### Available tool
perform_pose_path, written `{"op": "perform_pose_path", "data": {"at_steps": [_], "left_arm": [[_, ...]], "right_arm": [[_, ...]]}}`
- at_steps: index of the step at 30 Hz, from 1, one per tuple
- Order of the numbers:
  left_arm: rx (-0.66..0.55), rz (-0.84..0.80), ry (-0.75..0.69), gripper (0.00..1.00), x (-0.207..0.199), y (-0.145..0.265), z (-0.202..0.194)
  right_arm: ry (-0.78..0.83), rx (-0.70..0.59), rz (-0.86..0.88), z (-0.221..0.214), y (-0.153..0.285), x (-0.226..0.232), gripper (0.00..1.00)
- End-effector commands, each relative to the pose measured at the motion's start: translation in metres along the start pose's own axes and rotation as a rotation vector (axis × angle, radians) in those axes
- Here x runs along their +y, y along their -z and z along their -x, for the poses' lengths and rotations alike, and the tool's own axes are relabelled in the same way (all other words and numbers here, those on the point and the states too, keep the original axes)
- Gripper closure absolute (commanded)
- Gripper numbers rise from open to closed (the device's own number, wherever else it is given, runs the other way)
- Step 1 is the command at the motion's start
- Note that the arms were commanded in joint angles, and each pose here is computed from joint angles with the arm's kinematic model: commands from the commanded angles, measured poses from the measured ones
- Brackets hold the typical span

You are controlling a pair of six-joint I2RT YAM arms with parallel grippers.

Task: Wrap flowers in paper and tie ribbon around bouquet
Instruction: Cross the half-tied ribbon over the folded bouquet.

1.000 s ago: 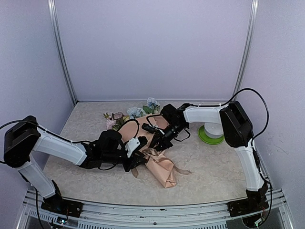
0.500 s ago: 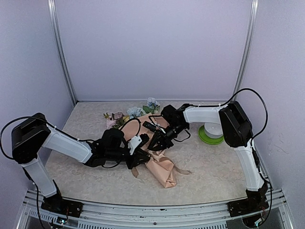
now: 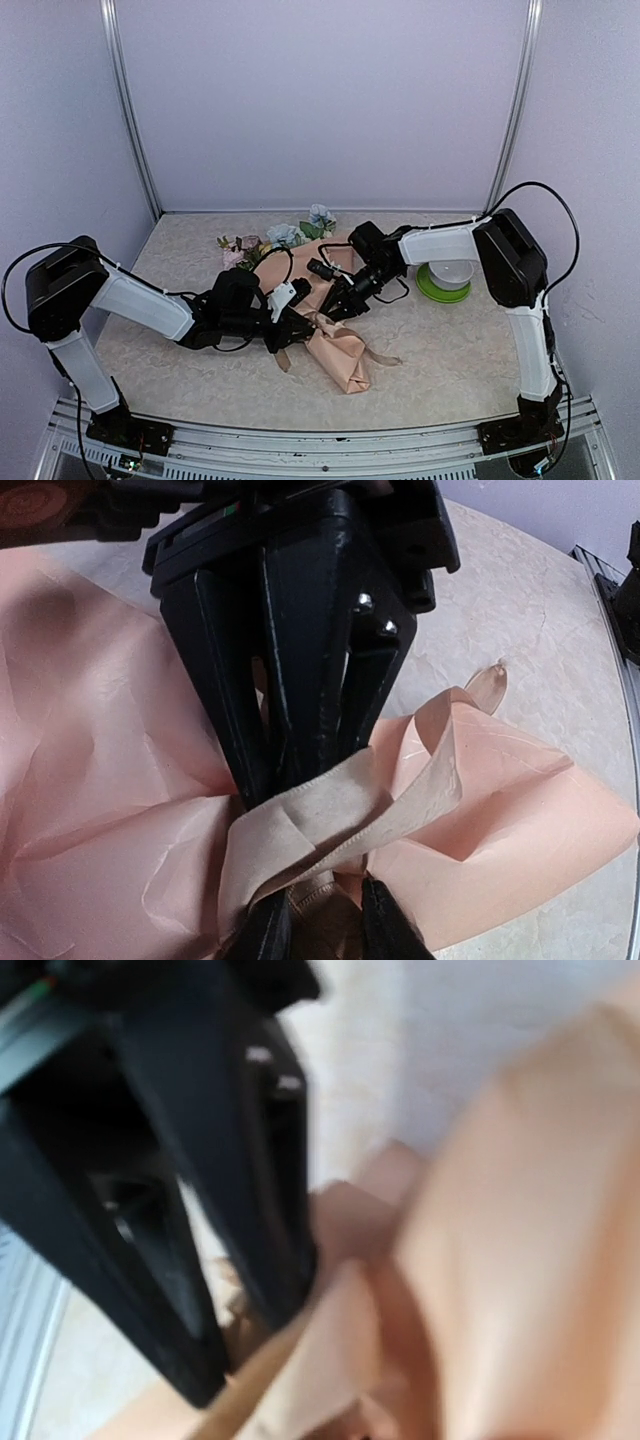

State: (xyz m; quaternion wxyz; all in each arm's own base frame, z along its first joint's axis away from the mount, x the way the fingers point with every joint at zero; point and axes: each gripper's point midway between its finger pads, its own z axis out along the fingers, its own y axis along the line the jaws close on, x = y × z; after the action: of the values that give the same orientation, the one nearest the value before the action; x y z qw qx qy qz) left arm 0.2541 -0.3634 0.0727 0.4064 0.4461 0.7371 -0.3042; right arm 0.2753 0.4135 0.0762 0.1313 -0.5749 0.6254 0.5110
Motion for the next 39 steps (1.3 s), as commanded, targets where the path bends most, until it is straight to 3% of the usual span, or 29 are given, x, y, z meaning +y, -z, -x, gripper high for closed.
{"op": "perform_pose_path", "data": {"at_steps": [1, 6, 13, 17, 22, 25, 32, 39], "left_arm": [[-0.050, 0.002, -0.002, 0.74, 0.000, 0.006, 0.013], [-0.100, -0.014, -0.011, 0.72, -0.006, 0.018, 0.023], [-0.157, -0.054, 0.002, 0.67, -0.016, 0.036, 0.041], [-0.204, 0.000, 0.126, 0.62, 0.001, 0.065, 0.044], [-0.121, 0.192, 0.354, 0.55, 0.040, 0.075, 0.008], [-0.076, 0.207, 0.444, 0.55, 0.044, 0.071, -0.014], [-0.054, 0.143, 0.406, 0.56, 0.035, 0.055, -0.022], [-0.041, 0.101, 0.372, 0.61, 0.028, 0.040, -0.020]], "right_arm": [[0.022, -0.067, -0.268, 0.043, 0.040, -0.019, 0.82], [0.003, -0.132, -0.378, 0.058, 0.066, -0.021, 0.78], [-0.055, -0.140, -0.364, 0.057, 0.064, -0.013, 0.72], [-0.050, -0.163, -0.424, 0.063, 0.067, 0.005, 0.71], [-0.053, -0.159, -0.476, 0.060, 0.050, 0.026, 0.67], [-0.053, -0.119, -0.550, 0.053, 0.041, 0.028, 0.62], [-0.123, -0.091, -0.519, 0.025, 0.023, 0.035, 0.56], [-0.177, -0.057, -0.520, 0.001, 0.013, 0.043, 0.60]]}}
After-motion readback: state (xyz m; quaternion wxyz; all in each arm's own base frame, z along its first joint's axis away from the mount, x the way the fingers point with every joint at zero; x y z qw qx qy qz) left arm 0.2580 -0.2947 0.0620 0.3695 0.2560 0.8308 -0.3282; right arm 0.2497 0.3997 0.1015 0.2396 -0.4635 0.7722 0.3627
